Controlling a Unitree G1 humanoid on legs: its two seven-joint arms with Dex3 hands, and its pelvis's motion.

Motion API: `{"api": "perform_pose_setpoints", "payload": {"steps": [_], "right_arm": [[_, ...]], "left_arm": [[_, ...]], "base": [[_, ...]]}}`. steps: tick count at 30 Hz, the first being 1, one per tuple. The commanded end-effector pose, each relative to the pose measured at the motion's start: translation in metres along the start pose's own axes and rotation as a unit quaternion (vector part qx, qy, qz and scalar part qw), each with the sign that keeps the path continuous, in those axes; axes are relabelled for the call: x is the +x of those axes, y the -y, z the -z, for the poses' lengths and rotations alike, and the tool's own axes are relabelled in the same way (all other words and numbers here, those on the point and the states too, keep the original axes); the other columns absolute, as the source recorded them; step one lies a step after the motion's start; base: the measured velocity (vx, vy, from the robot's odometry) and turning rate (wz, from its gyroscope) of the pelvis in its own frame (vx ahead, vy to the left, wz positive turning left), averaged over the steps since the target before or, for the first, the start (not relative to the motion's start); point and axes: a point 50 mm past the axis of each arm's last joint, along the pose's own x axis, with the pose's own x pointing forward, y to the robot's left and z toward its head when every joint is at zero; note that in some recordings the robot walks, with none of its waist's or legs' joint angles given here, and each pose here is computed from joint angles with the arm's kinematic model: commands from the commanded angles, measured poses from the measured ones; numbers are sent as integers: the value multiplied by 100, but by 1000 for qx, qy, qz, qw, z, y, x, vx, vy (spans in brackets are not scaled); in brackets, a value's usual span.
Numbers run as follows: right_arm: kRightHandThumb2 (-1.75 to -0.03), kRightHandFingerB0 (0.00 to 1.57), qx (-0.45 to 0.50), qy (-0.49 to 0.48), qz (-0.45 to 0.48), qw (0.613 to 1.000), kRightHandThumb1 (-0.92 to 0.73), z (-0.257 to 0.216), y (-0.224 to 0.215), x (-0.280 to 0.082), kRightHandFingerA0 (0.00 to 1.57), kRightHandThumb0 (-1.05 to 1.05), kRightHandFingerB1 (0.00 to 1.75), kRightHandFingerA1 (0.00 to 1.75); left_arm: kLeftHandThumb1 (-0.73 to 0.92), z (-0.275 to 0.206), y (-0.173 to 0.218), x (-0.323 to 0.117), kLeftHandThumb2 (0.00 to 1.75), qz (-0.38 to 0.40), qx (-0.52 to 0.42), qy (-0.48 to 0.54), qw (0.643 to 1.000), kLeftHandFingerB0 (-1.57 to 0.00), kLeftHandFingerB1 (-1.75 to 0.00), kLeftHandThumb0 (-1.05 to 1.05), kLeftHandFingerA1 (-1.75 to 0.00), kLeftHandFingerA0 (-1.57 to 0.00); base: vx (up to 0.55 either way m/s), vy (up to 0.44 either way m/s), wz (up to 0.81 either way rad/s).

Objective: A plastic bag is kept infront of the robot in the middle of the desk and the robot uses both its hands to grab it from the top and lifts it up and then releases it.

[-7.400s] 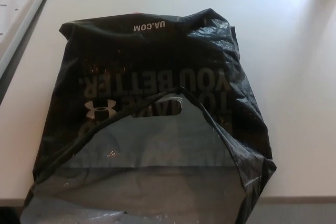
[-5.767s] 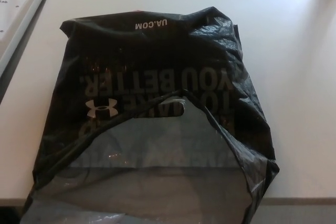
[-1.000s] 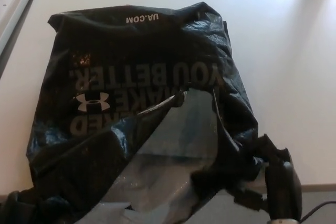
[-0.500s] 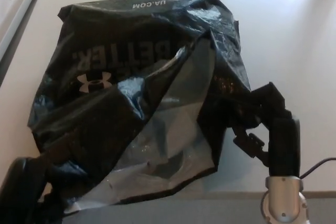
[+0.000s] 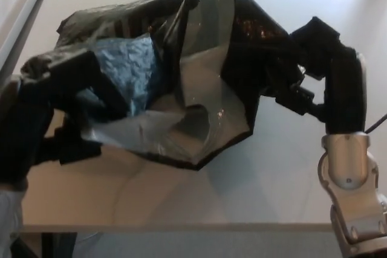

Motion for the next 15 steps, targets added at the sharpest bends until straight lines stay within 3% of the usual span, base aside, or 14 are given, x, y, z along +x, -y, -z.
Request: {"api": "perform_pose_setpoints", "payload": {"steps": [1, 3, 4, 5, 6, 7, 8, 9, 10, 11, 15], "right_arm": [[-58, 60, 25, 95, 11, 995, -72, -41, 19, 41, 81, -23, 175, 175], [-58, 60, 26, 126, 15, 992, -72, -50, 21, 44, 84, -22, 175, 175], [-87, 93, 13, 162, 15, 987, -53, -62, 24, 48, 121, -36, 130, 145], [-87, 94, 9, 179, 15, 984, -50, -68, 26, 50, 122, -37, 128, 144], [-87, 94, 11, 186, 16, 982, -50, -71, 27, 50, 122, -37, 128, 144], [-61, 71, 8, 193, 16, 981, -70, -74, 28, 51, 92, -36, 163, 174], [-61, 71, 4, 200, 17, 980, -70, -78, 28, 52, 92, -36, 163, 174], [-87, 102, 27, 219, 9, 975, -46, -90, 24, 53, 124, -38, 130, 142], [-87, 102, 29, 221, 8, 975, -46, -91, 24, 53, 124, -38, 130, 142], [-58, 70, 30, 226, 5, 974, -66, -95, 22, 51, 95, -29, 173, 175], [-60, 73, 55, 262, -1, 964, -63, -116, 19, 49, 96, -25, 175, 175]], "left_arm": [[68, 1, -44, 57, 60, -67, 17, 3, 998, -67, -175, -30, -175, -94], [68, -1, -49, 64, 60, -75, 16, 13, 997, -65, -175, -26, -175, -91], [68, -5, -55, 72, 60, -85, 20, 16, 996, -66, -175, -25, -175, -90], [69, -7, -58, 75, 60, -90, 24, 20, 995, -66, -175, -25, -175, -88], [69, -8, -59, 77, 60, -91, 27, 24, 995, -66, -175, -25, -175, -88], [69, -9, -60, 79, 60, -92, 23, 28, 995, -67, -175, -25, -175, -88], [69, -11, -61, 81, 60, -93, 18, 31, 995, -67, -175, -25, -175, -88], [66, -18, -67, 84, 59, -96, 18, 56, 994, -70, -175, -25, -175, -91], [66, -18, -68, 84, 59, -96, 18, 58, 993, -70, -175, -25, -175, -91], [66, -20, -68, 84, 60, -95, 16, 60, 994, -71, -175, -25, -175, -93], [67, -43, -65, 84, 59, -84, 18, 86, 993, -67, -175, -20, -175, -93]], "base": [[0, 0, 0], [0, 0, 0], [0, 0, 0], [0, 0, 0], [0, 0, 0], [0, 0, 0], [0, 0, 0], [0, 0, 0], [0, 0, 0], [0, 0, 0], [0, 0, 0]]}}
